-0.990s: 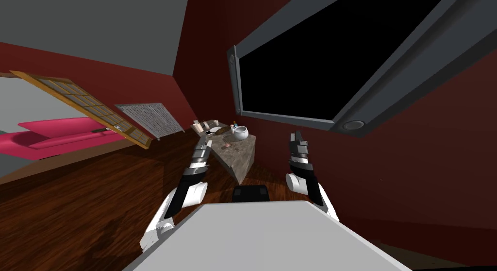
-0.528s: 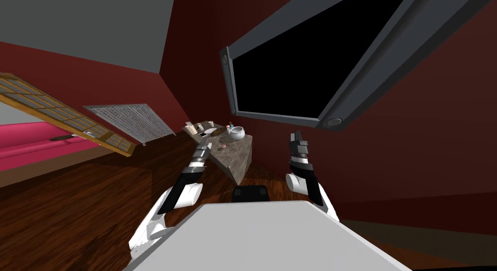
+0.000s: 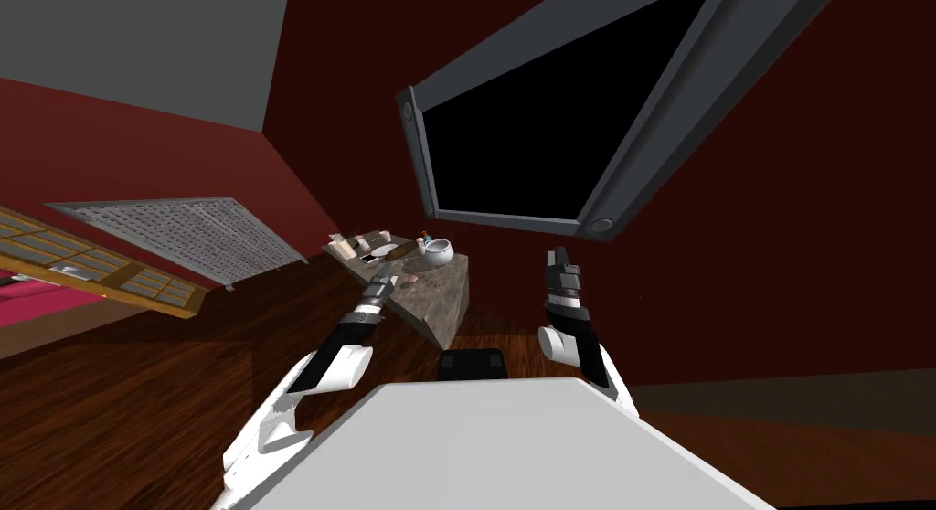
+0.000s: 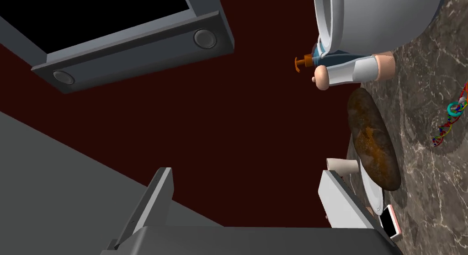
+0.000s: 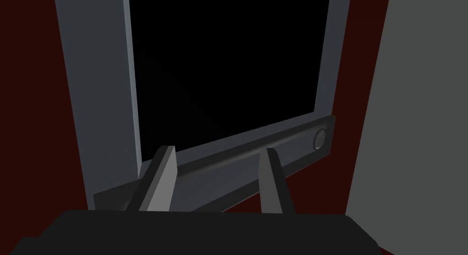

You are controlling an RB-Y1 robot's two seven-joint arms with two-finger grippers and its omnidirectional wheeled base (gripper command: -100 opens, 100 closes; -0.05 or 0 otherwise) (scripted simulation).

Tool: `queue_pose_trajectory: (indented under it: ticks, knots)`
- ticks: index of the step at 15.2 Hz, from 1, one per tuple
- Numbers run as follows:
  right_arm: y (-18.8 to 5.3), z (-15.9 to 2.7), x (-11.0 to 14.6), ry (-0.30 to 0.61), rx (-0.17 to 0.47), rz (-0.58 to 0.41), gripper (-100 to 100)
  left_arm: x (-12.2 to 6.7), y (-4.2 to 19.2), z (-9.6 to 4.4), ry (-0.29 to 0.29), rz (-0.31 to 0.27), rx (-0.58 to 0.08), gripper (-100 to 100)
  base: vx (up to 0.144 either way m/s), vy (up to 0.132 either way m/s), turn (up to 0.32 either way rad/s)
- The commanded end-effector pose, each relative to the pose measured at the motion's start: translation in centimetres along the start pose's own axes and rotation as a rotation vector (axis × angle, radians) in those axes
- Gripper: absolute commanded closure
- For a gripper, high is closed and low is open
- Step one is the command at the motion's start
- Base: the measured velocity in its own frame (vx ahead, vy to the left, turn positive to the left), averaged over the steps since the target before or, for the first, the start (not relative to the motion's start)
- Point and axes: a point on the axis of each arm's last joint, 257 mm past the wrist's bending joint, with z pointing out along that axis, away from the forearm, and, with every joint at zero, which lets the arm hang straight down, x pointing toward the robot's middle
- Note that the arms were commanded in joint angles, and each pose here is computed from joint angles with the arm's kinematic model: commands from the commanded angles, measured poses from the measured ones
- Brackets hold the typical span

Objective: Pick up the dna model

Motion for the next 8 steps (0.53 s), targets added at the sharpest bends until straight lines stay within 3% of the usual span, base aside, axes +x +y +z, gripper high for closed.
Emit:
queue_pose_trajectory:
  ticks: [1,8]
  knots:
    - [0.0,0.0,0.0,0.000,0.000,0.000,0,-0.1,0.9,0.0,0.003,-0.002,-0.037,-100,-0.002,0.006,-0.052]
    - [0.0,0.0,0.0,0.000,0.000,0.000,0,-2.1,5.7,-0.4,0.025,-0.024,-0.214,-100,-0.011,0.008,-0.140]
